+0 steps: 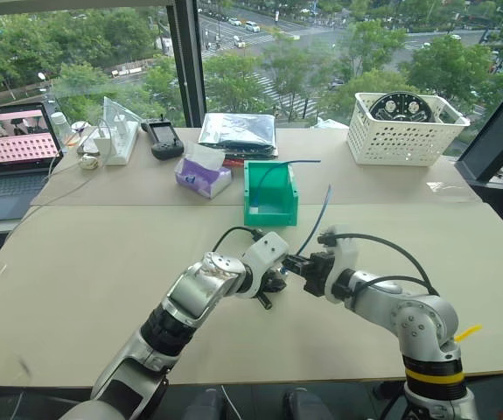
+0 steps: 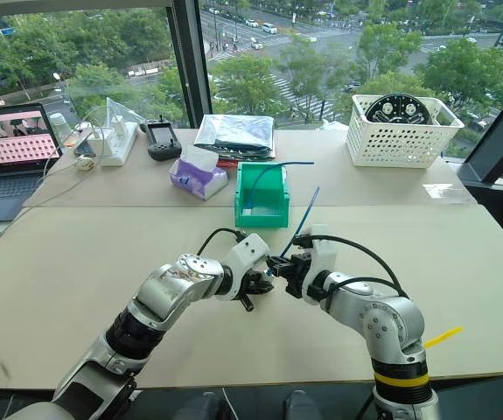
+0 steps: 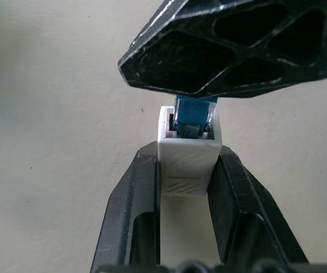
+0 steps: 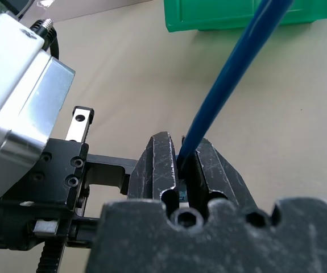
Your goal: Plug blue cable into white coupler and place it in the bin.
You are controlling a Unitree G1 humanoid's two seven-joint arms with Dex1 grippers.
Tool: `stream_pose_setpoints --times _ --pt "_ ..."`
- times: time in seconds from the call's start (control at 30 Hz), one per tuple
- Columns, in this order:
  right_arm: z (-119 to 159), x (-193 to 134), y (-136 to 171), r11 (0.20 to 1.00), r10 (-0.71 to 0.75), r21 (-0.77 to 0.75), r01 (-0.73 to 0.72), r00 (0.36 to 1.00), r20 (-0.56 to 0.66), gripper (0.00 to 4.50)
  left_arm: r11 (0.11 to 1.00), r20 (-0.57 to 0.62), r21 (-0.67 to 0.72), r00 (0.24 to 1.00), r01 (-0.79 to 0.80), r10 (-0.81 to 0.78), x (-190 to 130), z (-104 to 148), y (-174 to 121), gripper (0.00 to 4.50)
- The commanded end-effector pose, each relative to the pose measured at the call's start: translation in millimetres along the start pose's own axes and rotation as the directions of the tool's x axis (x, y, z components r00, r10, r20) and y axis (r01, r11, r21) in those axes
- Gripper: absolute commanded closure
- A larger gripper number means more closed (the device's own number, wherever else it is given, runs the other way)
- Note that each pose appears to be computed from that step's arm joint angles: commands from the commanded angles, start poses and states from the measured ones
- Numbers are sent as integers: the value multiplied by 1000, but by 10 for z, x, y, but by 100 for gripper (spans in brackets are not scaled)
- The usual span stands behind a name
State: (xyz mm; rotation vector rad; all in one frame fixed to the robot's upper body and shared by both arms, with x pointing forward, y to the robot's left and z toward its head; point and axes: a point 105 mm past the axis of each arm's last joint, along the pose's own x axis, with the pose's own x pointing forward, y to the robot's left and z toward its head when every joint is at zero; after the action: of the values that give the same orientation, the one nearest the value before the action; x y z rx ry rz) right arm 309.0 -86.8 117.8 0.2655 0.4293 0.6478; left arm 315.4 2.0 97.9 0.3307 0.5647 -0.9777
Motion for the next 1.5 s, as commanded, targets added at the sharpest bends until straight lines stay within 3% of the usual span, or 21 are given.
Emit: stream_pose_setpoints --times 0.03,0.4,0.53,0.63,0.83,1.0,1.1,1.2,1.3,1.43,1.5 --pt "-704 83 2 999 35 39 -25 965 -261 450 995 195 100 981 -12 -8 -187 520 -109 383" --pt "-936 73 -70 1000 13 3 -12 946 -324 450 996 195 92 981 -18 -1 -191 526 -100 383" --pt "-1087 50 -82 999 31 47 -15 933 -358 450 996 196 88 981 -19 1 -190 532 -100 383" --pt "-1126 40 0 981 107 187 -47 938 -329 450 996 195 85 981 -22 5 -194 522 -96 383" --pt "-1225 16 70 976 152 203 -81 917 -369 450 997 191 76 981 -29 14 -200 500 -82 383" --pt "-1392 3 -88 982 99 189 -21 906 -411 450 997 193 69 981 -35 21 -204 503 -80 383" --pt "-1293 35 15 963 164 259 -69 917 -365 450 997 191 66 981 -37 24 -204 493 -72 383" --pt "-1514 -13 -224 1000 19 26 -8 871 -492 450 997 191 65 981 -37 24 -198 492 -78 383" --pt "-1459 0 -95 997 80 42 -68 874 -479 450 997 192 65 981 -37 24 -194 497 -81 383" --pt "-1549 8 -163 998 23 -43 -52 857 -515 450 997 191 64 981 -40 27 -187 495 -70 383" --pt "-1594 17 -77 997 74 22 -73 856 -512 450 997 192 65 981 -41 27 -186 498 -73 383"
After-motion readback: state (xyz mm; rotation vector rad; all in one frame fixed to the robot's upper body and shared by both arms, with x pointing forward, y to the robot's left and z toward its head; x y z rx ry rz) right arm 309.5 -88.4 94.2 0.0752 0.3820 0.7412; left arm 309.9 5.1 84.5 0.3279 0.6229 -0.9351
